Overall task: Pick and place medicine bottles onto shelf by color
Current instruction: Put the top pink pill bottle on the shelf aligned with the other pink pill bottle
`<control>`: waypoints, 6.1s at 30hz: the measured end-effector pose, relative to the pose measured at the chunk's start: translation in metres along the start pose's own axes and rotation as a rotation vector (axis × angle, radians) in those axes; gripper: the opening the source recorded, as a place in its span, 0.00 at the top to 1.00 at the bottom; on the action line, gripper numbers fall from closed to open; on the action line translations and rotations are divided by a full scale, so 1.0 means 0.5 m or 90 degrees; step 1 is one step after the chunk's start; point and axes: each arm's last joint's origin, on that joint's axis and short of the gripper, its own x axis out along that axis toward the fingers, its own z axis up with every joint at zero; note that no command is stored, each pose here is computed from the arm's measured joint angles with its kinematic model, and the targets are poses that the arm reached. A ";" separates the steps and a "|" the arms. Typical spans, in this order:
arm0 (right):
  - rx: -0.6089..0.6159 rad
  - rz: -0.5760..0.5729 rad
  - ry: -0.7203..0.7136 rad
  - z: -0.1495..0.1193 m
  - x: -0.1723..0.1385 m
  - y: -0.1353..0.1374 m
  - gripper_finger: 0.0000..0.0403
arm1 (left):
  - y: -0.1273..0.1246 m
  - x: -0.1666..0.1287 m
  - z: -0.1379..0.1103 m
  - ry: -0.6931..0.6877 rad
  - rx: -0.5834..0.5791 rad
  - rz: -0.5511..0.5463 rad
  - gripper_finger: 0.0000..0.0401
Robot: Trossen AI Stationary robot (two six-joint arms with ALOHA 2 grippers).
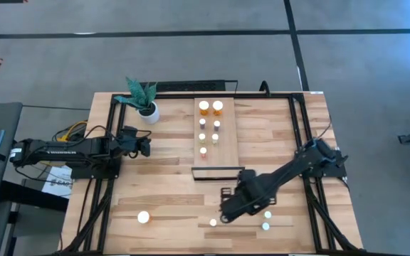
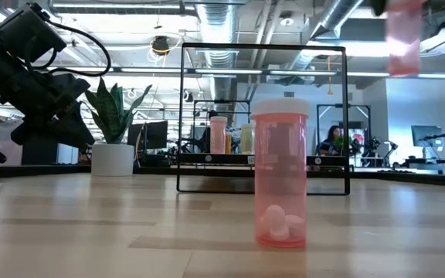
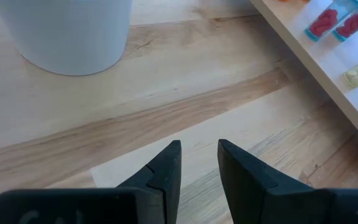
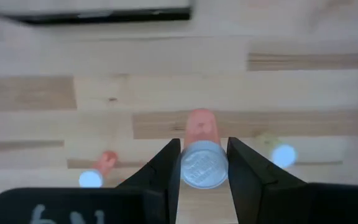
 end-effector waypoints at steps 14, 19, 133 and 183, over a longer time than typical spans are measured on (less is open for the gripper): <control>0.150 0.005 0.008 0.151 -0.040 -0.190 0.70 | 0.000 0.000 0.000 -0.001 0.000 0.001 0.77; 0.189 0.006 -0.006 0.234 -0.030 -0.207 0.70 | 0.000 0.000 0.000 -0.001 0.000 0.001 0.77; -0.114 0.082 0.027 0.383 0.164 0.190 0.70 | 0.000 0.000 0.000 -0.001 0.000 0.001 0.77; -0.112 0.078 0.027 0.375 0.181 0.188 0.60 | 0.000 0.000 0.000 -0.001 0.000 0.001 0.77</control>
